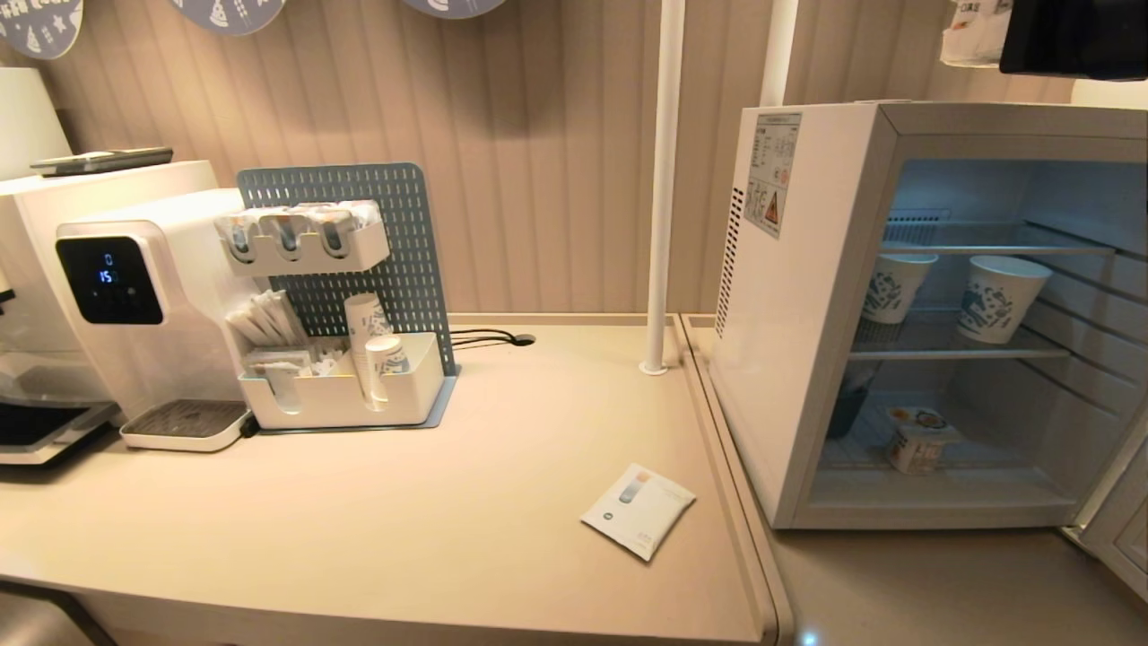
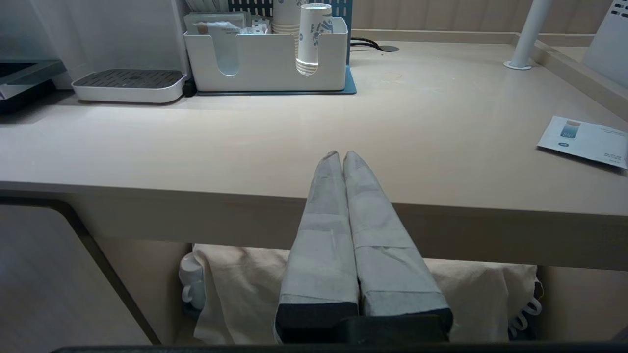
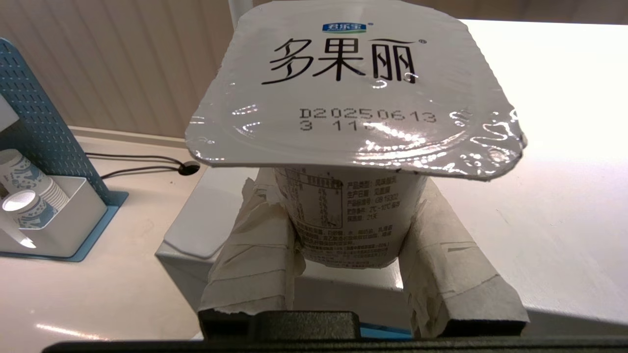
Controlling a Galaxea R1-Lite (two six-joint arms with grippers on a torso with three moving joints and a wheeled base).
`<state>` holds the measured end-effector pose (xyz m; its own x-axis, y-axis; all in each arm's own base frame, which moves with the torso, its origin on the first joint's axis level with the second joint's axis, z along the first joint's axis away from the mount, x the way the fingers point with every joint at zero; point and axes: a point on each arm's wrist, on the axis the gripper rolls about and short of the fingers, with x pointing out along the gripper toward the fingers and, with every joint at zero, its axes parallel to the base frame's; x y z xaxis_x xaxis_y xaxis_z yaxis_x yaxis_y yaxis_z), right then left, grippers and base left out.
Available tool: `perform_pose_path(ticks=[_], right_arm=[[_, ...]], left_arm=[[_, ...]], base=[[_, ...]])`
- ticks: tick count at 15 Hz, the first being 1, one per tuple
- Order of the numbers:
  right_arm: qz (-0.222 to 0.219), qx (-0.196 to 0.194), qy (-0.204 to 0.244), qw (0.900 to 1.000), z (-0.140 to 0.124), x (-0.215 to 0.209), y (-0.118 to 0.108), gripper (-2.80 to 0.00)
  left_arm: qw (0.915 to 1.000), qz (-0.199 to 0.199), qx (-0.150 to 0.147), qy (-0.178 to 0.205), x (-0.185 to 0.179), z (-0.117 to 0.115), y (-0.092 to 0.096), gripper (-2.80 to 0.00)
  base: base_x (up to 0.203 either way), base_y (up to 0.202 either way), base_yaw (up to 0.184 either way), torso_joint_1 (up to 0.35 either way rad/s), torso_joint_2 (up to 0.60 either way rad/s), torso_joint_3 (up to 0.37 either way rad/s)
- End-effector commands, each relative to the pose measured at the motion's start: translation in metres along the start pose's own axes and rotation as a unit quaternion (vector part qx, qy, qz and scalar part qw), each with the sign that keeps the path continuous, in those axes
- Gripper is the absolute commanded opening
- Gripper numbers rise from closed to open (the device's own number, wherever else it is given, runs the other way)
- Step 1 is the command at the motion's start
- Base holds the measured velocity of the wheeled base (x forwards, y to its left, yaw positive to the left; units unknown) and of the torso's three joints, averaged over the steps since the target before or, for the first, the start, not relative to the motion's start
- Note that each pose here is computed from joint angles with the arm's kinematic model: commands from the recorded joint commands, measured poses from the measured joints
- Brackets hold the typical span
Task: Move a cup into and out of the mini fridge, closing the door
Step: Place the yoghurt on the freezer
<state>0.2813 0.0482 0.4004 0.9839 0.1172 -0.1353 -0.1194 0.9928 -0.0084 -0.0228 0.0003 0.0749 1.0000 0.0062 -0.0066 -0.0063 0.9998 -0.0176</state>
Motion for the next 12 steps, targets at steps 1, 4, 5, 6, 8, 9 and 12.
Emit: perform_pose_path(ticks=[1, 4, 5, 6, 8, 9, 12], right_arm=[[-0.008, 0.000, 0.013, 1.000, -0.011, 0.027, -0.004, -2.80], [-0.019, 0.009, 0.024, 0.999, -0.022, 0.048, -0.011, -2.80], [-0.020, 0.016, 0.030, 0.999, -0.025, 0.051, -0.011, -2.80], [-0.020, 0.017, 0.037, 0.999, -0.029, 0.053, -0.011, -2.80], [-0.020, 0.016, 0.048, 0.999, -0.037, 0.059, -0.011, -2.80], [-0.020, 0.016, 0.047, 0.999, -0.039, 0.059, -0.011, -2.80], [-0.021, 0.015, 0.038, 0.999, -0.039, 0.058, -0.011, 0.00]], left_arm=[[1.0000, 0.000, 0.000, 0.001, 0.000, -0.001, 0.000, -2.80], [1.0000, 0.000, 0.000, 0.001, 0.000, -0.001, 0.000, -2.80], [1.0000, 0.000, 0.000, 0.001, 0.000, -0.001, 0.000, -2.80], [1.0000, 0.000, 0.000, 0.001, 0.000, 0.000, 0.000, -2.80], [1.0000, 0.000, 0.000, 0.001, 0.000, 0.000, 0.000, -2.80], [1.0000, 0.000, 0.000, 0.001, 0.000, 0.000, 0.000, -2.80], [1.0000, 0.000, 0.000, 0.001, 0.000, 0.000, 0.000, -2.80]], base=[[0.000, 0.000, 0.000, 0.000, 0.00, 0.000], [0.000, 0.000, 0.000, 0.000, 0.00, 0.000], [0.000, 0.000, 0.000, 0.000, 0.00, 0.000], [0.000, 0.000, 0.000, 0.000, 0.00, 0.000], [0.000, 0.000, 0.000, 0.000, 0.00, 0.000], [0.000, 0.000, 0.000, 0.000, 0.00, 0.000], [0.000, 0.000, 0.000, 0.000, 0.00, 0.000]])
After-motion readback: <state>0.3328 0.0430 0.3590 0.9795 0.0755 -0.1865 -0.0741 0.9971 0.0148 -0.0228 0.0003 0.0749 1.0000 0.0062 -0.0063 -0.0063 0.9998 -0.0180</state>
